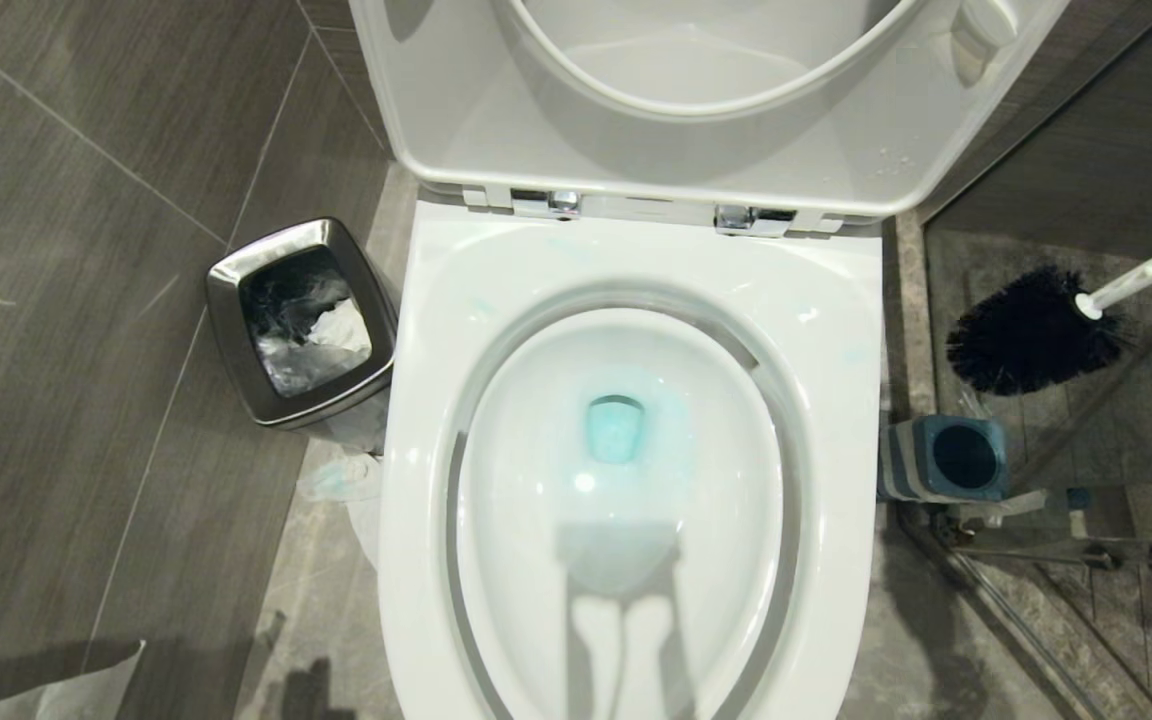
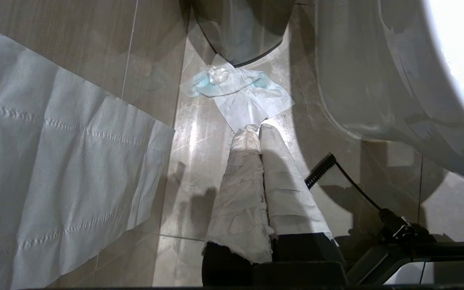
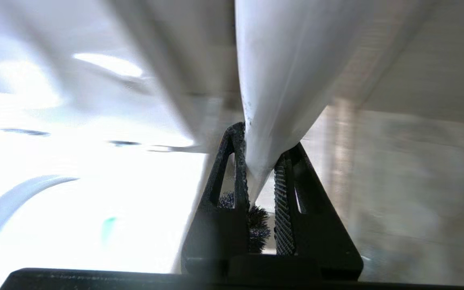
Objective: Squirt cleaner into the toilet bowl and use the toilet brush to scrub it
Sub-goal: Scrub the toilet bowl
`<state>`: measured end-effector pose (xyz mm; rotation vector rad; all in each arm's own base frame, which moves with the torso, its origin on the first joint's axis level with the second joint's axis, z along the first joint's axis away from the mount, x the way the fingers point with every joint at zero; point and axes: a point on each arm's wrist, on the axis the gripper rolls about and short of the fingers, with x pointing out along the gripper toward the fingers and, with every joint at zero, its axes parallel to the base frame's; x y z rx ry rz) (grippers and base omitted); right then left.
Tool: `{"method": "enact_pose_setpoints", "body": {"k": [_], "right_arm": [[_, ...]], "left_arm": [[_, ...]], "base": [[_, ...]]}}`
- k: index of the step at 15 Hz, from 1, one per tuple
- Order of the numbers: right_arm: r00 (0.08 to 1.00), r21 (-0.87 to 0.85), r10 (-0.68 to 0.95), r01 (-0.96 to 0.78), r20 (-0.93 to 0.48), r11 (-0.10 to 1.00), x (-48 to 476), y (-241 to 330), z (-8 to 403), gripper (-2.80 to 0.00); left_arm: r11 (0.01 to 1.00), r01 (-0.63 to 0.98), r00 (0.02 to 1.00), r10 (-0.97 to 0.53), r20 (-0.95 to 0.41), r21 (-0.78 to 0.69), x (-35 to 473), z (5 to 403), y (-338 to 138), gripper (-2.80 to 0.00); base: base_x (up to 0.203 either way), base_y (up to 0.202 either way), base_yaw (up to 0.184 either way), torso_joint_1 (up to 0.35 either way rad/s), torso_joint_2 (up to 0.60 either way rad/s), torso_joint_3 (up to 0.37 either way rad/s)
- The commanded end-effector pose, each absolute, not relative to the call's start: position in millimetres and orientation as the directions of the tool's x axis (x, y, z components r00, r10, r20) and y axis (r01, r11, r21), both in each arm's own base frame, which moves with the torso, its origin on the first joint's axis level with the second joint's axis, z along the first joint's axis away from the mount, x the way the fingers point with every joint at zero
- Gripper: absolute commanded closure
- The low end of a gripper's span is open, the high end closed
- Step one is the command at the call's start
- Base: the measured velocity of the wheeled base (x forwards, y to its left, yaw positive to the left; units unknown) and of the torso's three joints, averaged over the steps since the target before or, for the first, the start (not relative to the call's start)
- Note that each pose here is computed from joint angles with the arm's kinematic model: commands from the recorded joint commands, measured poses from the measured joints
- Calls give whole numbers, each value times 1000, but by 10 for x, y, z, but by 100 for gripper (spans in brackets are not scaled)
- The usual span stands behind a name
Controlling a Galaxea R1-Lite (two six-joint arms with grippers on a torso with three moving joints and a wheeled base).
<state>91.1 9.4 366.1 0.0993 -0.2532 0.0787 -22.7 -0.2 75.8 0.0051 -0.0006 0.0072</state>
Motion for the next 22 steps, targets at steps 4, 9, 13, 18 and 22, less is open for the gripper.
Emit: {"method": "enact_pose_setpoints", "body": {"k": [4,9,13,18,22], "right_arm": [[949,70,185,-209,255,975,691,132,3944,0],[962,56,191,-206,194,977,583,113,4056,0],[963,1,192,-195,187,981,657,127,4126,0],[961,-20,191,-191,198,981,716,139,4202,0],[957,-20,218,-218,191,976,747,165,4199,0]], "left_arm": [[1000,-8,1000,8,2,5,-227,758,-2,0],[1000,-8,1000,8,2,5,-227,758,-2,0],[1000,-8,1000,8,2,8,-227,758,-2,0],[1000,-7,1000,7,1,15,-228,760,-2,0],[1000,-8,1000,8,2,15,-227,758,-2,0]], "base": [[0,0,0,0,0,0],[0,0,0,0,0,0],[0,0,0,0,0,0],[0,0,0,1,0,13],[0,0,0,6,2,167]]}}
